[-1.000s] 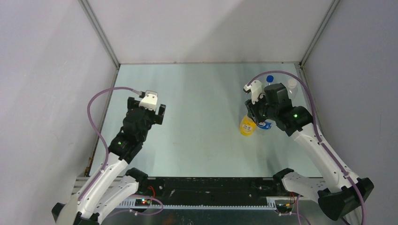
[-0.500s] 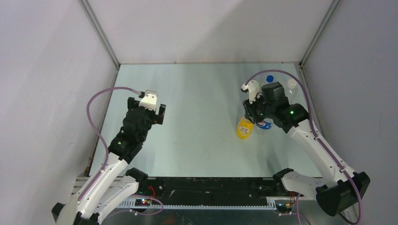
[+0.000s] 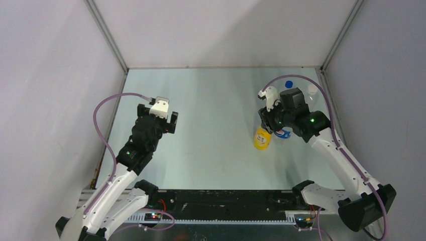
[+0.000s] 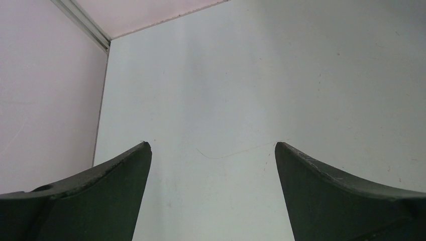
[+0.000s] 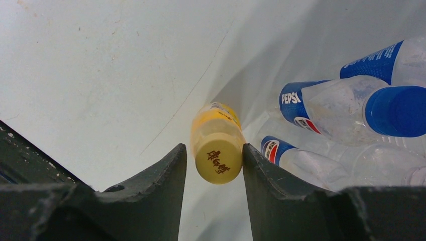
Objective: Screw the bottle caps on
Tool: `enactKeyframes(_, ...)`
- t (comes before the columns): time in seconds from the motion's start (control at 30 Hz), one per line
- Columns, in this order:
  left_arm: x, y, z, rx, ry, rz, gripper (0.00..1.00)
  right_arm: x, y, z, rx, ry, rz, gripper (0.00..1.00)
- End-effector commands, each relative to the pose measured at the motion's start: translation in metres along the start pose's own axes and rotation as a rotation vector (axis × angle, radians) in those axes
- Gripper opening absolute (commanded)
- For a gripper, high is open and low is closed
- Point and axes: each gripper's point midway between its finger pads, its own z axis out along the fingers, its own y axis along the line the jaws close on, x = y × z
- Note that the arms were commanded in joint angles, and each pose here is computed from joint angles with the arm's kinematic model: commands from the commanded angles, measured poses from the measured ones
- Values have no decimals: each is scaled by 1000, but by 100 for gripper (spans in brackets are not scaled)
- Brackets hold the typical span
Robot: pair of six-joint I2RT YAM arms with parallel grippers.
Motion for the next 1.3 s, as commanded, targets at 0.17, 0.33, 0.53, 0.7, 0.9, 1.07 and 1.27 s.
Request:
enactKeyframes(0.17,-10,0,0,3,-37,-36,100,-20,0,-6,-3,-57,7,54)
enactKeyframes(0.33,-10,0,0,2,-38,-36,100,-20,-3,-7,14,-59,6,58)
enactKeyframes(0.53,-10,0,0,4,-39,-37,100,-31,-11,-17,65,-115,16,63)
enactKeyframes(0.7,-13,-1,-1,15,-53,-45,100,-44,-17,-35,122,-197,11,67)
enactKeyframes(0.9,-27,4,-11,14,-93,-64,100,-59,-30,-72,233,-324,22,72)
enactKeyframes(1.07,-56,18,-36,8,-170,-98,100,-74,-52,-139,430,-532,108,99)
enactKeyframes(1.27,-90,49,-85,-45,-315,-149,100,-61,-66,-214,601,-748,239,99)
